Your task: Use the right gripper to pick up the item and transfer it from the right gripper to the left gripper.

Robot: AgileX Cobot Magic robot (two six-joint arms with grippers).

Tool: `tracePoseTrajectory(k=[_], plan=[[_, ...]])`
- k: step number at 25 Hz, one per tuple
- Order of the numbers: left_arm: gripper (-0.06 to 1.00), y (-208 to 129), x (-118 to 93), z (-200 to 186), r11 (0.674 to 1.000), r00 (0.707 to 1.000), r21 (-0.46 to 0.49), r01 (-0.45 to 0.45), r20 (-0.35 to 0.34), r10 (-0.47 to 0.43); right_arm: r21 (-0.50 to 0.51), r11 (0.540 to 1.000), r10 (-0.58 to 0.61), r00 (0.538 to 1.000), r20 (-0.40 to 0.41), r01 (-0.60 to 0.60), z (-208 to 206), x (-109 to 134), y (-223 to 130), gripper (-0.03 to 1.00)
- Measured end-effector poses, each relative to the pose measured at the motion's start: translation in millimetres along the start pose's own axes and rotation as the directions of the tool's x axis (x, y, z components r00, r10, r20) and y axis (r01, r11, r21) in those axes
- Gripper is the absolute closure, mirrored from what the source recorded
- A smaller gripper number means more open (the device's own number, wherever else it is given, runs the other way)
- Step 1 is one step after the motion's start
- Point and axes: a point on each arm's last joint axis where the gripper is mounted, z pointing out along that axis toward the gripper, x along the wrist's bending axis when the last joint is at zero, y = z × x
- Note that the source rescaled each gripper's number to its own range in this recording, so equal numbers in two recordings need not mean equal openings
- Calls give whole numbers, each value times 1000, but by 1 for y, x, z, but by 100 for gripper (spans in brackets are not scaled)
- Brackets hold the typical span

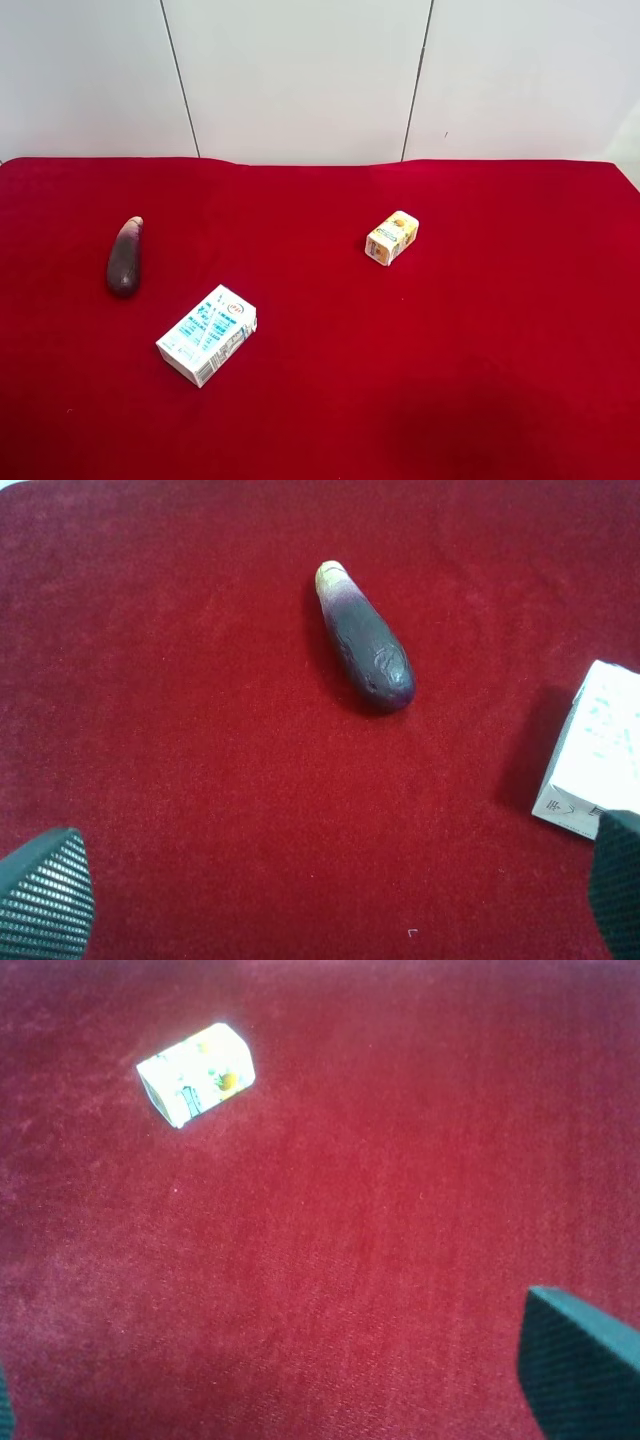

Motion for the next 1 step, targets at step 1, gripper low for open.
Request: tracePoseTrajectory(k=[1], plan=[[-6,0,0,0,1000,1000,0,0,0,0,0,1000,0,1000,0,0,0,0,0,-3]])
